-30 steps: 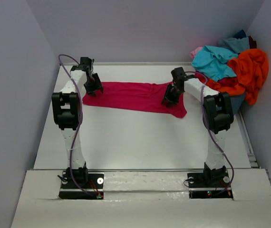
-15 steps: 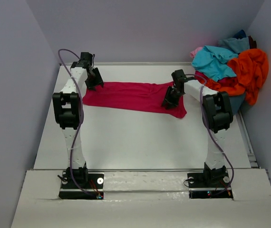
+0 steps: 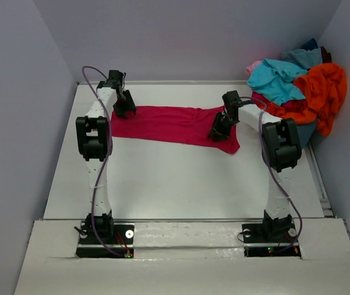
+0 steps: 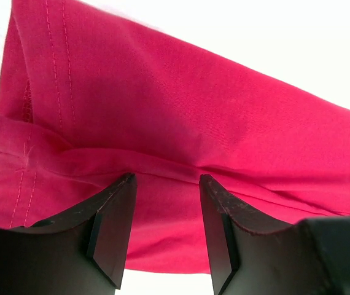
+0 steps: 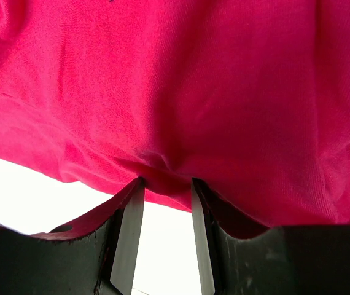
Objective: Fold and stack the t-shirts
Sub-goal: Fold the tshirt
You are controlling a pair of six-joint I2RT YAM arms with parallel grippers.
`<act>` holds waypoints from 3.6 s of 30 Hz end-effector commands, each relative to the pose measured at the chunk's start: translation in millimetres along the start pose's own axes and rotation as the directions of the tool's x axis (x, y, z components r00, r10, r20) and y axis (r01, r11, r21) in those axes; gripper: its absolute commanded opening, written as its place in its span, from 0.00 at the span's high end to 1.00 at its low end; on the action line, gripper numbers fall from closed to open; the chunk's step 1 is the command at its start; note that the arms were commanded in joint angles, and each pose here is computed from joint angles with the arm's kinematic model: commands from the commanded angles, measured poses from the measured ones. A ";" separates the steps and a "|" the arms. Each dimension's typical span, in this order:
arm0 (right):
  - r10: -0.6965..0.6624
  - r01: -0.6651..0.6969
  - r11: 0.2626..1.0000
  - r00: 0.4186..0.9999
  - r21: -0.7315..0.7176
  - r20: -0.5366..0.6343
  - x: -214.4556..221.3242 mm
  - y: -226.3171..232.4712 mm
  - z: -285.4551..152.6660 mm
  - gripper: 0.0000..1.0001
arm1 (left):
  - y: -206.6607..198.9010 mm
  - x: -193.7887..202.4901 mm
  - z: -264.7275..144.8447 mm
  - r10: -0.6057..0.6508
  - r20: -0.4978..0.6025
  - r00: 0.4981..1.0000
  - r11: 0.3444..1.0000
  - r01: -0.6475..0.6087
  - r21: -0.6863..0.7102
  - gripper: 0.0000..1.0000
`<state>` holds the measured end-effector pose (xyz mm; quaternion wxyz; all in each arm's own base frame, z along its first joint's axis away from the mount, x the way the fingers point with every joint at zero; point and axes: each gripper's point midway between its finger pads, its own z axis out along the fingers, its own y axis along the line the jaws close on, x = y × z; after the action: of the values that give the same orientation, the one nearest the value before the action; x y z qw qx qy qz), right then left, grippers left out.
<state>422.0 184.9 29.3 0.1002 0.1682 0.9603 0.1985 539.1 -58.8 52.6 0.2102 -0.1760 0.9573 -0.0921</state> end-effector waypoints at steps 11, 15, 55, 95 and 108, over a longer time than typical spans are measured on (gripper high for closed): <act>-0.040 0.043 0.996 0.998 0.079 -0.048 20.5 -25.1 6.7 0.57 | 20.7 6.7 16.1 -0.017 -0.039 0.999 0.999 0.015 -0.052 0.43; -0.049 0.054 0.995 0.997 0.089 -0.052 23.2 -26.9 0.6 0.57 | 28.4 6.0 20.0 -0.034 -0.045 0.998 0.997 0.031 -0.069 0.43; -0.035 0.032 0.991 0.999 0.126 0.023 -26.5 -12.1 -9.3 0.54 | 89.9 34.1 0.0 -0.112 -0.091 0.989 0.977 0.093 -0.193 0.45; -0.051 0.045 0.997 0.995 0.059 0.089 -115.0 12.9 -4.2 0.51 | 72.3 193.7 -93.0 0.077 -0.220 0.972 0.954 -0.137 -0.268 0.94; -0.100 0.100 0.995 0.995 -0.007 0.019 -102.0 11.9 20.8 0.51 | 36.8 279.8 -119.1 0.264 -0.360 0.895 0.929 -0.337 -0.156 0.94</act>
<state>523.3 162.2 40.9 0.1249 0.1414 0.9655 0.1796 268.7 -110.4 38.0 0.0627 -0.0459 0.9967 0.0246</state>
